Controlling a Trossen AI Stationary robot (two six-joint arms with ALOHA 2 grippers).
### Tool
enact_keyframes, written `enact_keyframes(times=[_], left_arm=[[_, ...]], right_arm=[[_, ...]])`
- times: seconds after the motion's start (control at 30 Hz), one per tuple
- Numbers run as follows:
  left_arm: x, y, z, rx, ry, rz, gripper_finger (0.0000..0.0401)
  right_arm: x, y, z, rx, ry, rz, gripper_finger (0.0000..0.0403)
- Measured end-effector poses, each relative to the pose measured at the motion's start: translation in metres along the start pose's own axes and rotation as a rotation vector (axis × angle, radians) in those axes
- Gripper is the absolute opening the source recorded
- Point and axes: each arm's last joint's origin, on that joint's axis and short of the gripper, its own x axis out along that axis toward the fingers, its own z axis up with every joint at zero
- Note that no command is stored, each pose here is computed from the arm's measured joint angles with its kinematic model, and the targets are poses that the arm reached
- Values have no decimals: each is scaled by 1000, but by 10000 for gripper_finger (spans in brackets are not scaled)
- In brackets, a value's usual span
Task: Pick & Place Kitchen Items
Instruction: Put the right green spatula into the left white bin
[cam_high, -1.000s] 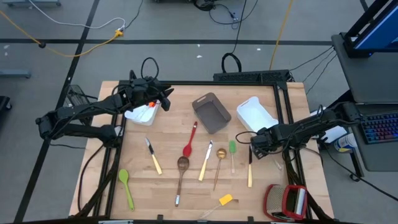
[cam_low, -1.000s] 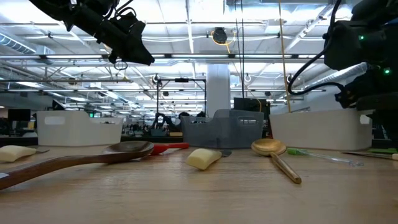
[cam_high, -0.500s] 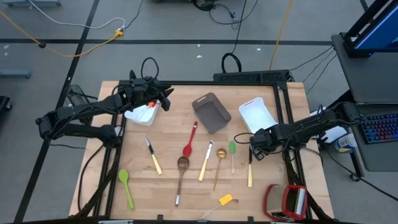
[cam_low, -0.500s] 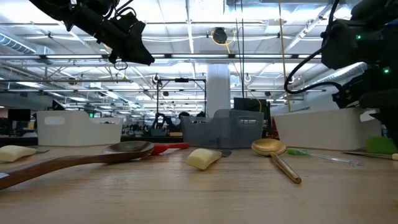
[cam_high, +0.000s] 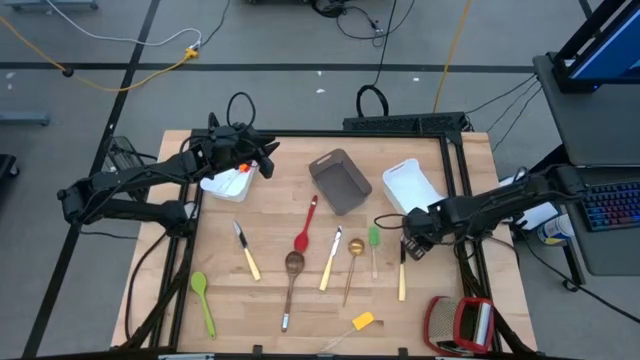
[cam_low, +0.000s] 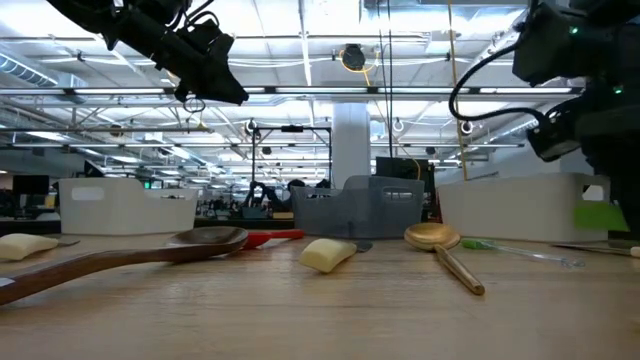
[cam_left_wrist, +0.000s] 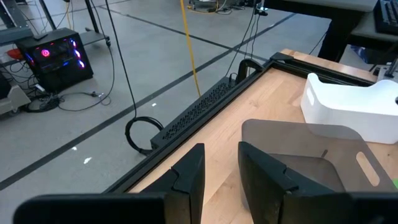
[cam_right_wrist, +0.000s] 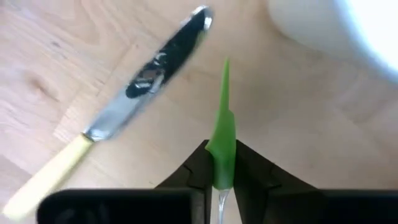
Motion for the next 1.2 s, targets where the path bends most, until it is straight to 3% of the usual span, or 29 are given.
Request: enact_keyframes(times=[0.13, 0.3, 0.53, 0.7, 0.93, 1.2], left_arm=[[0, 0, 0, 0, 0, 0, 99], [0, 0, 0, -1, 0, 0, 99], [0, 0, 0, -1, 0, 0, 99], [0, 0, 0, -4, 2, -1, 99], [0, -1, -1, -6, 11, -22, 99], [-3, -16, -2, 5, 28, -222, 99]], right_arm=[[-7, -1, -1, -3, -31, 46, 28], [-17, 6, 2, -42, -124, 195, 35], [-42, 29, 14, -309, -419, 514, 30], [-57, 40, 19, -443, -593, 636, 38], [-64, 47, 25, -547, -764, 621, 33], [-69, 60, 37, -664, -1034, 532, 41]])
